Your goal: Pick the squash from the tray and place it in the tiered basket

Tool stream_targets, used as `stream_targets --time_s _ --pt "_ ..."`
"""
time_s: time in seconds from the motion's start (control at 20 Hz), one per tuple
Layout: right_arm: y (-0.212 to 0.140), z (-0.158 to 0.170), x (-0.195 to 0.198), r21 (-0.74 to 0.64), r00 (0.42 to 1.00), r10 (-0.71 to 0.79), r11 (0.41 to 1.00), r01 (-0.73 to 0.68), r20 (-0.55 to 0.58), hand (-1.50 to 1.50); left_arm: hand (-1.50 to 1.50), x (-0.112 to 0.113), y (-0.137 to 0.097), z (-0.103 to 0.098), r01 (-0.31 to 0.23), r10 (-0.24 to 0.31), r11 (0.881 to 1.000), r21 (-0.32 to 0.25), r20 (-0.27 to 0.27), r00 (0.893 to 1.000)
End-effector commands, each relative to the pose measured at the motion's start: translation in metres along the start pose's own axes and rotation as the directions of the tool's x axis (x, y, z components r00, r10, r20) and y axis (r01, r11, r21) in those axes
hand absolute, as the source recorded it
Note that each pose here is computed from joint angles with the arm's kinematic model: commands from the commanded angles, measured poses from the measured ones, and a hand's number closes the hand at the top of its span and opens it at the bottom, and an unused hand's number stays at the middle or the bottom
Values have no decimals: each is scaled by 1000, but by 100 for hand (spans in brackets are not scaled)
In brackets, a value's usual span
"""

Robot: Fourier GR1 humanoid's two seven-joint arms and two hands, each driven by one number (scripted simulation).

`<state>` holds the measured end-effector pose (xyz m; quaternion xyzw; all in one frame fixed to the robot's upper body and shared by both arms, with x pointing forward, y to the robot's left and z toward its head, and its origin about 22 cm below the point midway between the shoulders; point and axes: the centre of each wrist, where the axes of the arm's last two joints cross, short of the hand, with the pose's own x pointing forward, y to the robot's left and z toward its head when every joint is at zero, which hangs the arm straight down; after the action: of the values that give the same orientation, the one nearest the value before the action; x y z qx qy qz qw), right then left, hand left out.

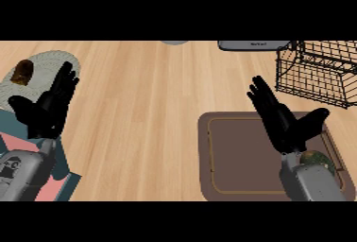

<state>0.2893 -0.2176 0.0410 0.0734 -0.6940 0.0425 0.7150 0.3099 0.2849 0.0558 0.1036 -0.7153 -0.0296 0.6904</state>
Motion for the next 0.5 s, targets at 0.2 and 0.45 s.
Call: stream_targets --time_s 0.2,0.45 --pt "-128 47 72 -619 875 461 733 -281 149 150 0 -66 10 48 82 -55 991 103 -248 967" --pt "-190 105 39 -976 964 265 214 -47 12 -150 0 -77 15 62 58 -7 988 143 -334 942"
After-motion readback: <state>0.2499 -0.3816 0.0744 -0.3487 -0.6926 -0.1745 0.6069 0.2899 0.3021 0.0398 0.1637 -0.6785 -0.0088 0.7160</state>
